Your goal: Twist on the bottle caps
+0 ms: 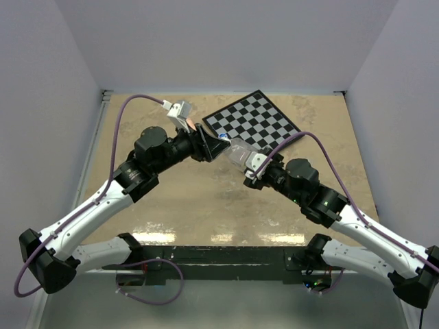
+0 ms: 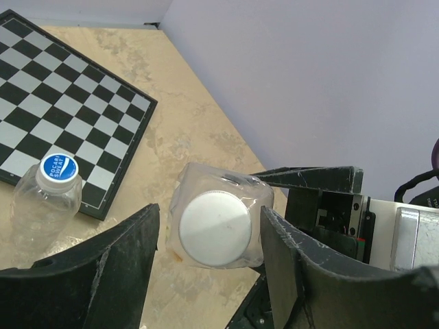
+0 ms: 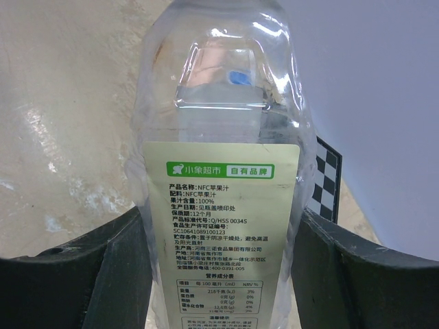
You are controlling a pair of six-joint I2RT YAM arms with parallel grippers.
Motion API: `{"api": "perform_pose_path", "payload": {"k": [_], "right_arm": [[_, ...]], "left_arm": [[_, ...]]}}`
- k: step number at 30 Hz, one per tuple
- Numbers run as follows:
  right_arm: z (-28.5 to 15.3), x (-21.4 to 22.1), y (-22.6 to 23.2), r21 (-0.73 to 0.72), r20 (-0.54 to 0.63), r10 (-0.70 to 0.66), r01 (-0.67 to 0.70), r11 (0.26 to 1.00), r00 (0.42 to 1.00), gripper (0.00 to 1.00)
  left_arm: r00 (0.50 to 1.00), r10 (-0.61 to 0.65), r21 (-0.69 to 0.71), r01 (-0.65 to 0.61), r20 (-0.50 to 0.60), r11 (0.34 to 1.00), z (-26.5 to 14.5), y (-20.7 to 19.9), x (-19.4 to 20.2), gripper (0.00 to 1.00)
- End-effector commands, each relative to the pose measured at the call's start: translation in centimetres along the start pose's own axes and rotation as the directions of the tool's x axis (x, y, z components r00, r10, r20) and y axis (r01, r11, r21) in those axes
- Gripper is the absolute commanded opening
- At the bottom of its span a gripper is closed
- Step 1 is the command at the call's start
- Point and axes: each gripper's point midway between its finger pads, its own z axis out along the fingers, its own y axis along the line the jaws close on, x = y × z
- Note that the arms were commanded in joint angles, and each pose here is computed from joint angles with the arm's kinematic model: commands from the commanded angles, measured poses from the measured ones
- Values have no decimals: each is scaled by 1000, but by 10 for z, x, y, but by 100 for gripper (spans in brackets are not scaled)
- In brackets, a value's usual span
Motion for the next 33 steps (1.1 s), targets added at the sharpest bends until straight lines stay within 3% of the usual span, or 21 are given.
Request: {"api": "perform_pose_path", "payload": {"k": [1,4,9,10,13,17,22,27,33], "right_arm": [[1,-13,-11,51,42,-8,6,999,999,0],[1,-12,-10,51,41,-7,5,999,999,0],[2,-12,-9,48,39,-8,6,999,999,0],[1,-13,-9,49,40,-7,5,999,999,0],[0,-17,-7,34,60,-3,1,999,998,0],[-4,-28,-3,-4,100,10,-9,1000,995,0],[-15,-52,13,-115,206,41,-18,993,978,0],[-26,-75,30,-245,286,59,13,969,956,0],[-40,-100,53,-400,362,88,69,914,928,0]], "left_arm": [[999,-6,80,3,43,997,2,-26,-21,62],[999,-7,85,4,34,996,2,-27,-19,58],[1000,-8,93,5,27,996,1,-29,-18,41],[1000,-6,97,4,23,995,1,-30,-17,34],[1000,13,103,-14,9,995,1,-31,-14,1],[997,76,137,-75,0,988,-1,-36,-12,0],[965,261,185,-251,-28,950,-11,-37,-4,0],[872,489,342,-448,-40,826,-23,-48,13,0],[772,635,465,-568,15,679,-38,-58,24,0]]}}
